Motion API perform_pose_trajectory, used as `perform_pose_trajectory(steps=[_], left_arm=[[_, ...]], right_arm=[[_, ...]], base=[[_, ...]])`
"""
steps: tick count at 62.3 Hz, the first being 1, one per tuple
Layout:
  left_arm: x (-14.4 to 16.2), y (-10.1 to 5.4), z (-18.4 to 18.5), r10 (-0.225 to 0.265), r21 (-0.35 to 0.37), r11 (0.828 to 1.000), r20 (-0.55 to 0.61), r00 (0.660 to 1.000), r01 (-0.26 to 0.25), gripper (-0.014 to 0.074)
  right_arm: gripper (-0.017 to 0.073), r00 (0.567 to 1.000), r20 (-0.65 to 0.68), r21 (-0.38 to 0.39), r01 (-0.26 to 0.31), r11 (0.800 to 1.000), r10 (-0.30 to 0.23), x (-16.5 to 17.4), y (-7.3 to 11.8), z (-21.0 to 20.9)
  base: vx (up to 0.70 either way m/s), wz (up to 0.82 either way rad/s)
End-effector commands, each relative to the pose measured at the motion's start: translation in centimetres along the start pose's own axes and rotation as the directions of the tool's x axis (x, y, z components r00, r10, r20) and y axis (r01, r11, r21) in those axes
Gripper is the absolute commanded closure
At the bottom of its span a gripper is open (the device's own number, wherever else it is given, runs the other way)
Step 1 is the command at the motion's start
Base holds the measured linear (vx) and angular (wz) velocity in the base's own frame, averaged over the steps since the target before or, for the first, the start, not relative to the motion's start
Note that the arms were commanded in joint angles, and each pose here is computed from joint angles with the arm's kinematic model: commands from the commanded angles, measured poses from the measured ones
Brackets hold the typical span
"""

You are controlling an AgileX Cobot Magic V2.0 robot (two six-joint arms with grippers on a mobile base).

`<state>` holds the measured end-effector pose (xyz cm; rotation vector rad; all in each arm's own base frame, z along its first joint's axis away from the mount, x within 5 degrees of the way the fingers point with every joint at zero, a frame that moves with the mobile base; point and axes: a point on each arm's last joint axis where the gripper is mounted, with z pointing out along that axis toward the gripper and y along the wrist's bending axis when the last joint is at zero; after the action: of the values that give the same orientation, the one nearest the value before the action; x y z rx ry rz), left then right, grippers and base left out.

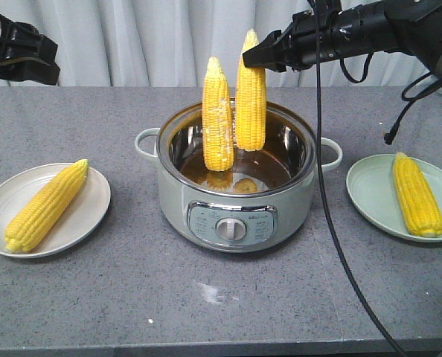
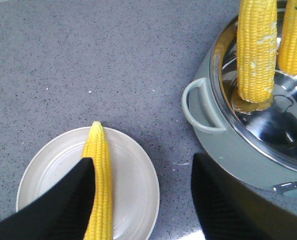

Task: Distribute corn equally
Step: 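Grasp another cob in the pot with the right gripper and lift it, then grasp the last cob in the pot with the left gripper and lift it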

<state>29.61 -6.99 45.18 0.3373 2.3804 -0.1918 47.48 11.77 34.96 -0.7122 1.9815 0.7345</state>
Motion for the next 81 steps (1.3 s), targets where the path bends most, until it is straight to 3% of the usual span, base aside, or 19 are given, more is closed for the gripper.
perform_pose_trajectory(steps=[1,13,27,36,45,49,55,62,63,64,70,81], left_arm=[[-0.7,-0.3,-2.3,-0.001,0.009,1.000,0.117,0.993,0.000,0.0176],[-0.7,-0.3,-2.3,-0.001,0.009,1.000,0.117,0.993,0.000,0.0176],[-0.9,-0.4,-2.4,-0.013,0.019,1.000,0.133,0.991,0.011,0.0176],[-1.4,-1.0,-2.4,-0.053,0.093,0.995,0.192,0.980,0.036,0.0176],[-2.5,-1.7,-2.7,-0.129,0.198,0.978,0.291,0.948,0.072,0.0176],[-3.2,-2.1,-2.6,-0.189,0.269,0.958,0.333,0.924,0.099,0.0176],[-4.2,-2.9,-2.0,-0.271,0.395,0.912,0.372,0.888,0.113,0.0176],[-5.4,-3.7,-0.7,-0.334,0.533,0.842,0.394,0.856,0.083,0.0174],[-5.5,-3.8,-0.4,-0.332,0.541,0.838,0.400,0.854,0.072,0.0174],[-5.7,-3.9,-0.3,-0.348,0.565,0.822,0.397,0.849,0.073,0.0175],[-6.3,-4.3,1.2,-0.387,0.642,0.765,0.389,0.836,0.055,0.0164],[-7.1,-4.1,4.5,-0.431,0.690,0.721,0.385,0.816,0.055,0.0055]], right_arm=[[0.0568,0.988,0.149,0.017,0.031,0.999,-0.033,-3.5,1.9,-3.0],[0.0566,0.979,0.193,0.036,0.054,0.998,-0.060,-4.7,2.9,-4.6],[0.0564,0.940,0.305,0.095,0.132,0.987,-0.155,-8.3,7.1,-12.4],[0.0564,0.923,0.331,0.102,0.173,0.980,-0.197,-9.4,10.9,-18.8],[0.0564,0.912,0.333,0.150,0.199,0.968,-0.239,-9.4,14.2,-24.7],[0.0564,0.908,0.324,0.186,0.214,0.959,-0.265,-9.2,15.7,-26.9],[0.0564,0.907,0.303,0.256,0.218,0.942,-0.292,-8.7,17.2,-29.4],[0.0564,0.908,0.282,0.329,0.211,0.920,-0.309,-8.3,18.8,-31.2],[0.0564,0.909,0.277,0.337,0.212,0.917,-0.312,-8.2,19.0,-31.4],[0.0564,0.909,0.272,0.350,0.213,0.912,-0.317,-8.2,19.2,-31.6],[0.0564,0.913,0.252,0.388,0.208,0.898,-0.320,-7.9,19.7,-32.2],[0.0564,0.927,0.219,0.430,0.187,0.883,-0.304,-7.6,19.3,-32.4]], base=[[0.00,0.00],[0.00,0.00],[0.00,0.00],[0.00,0.00],[0.00,0.00],[0.00,0.00],[0.00,0.00],[0.00,0.00],[0.00,0.00],[0.00,0.00],[0.00,0.00],[0.00,0.00]])
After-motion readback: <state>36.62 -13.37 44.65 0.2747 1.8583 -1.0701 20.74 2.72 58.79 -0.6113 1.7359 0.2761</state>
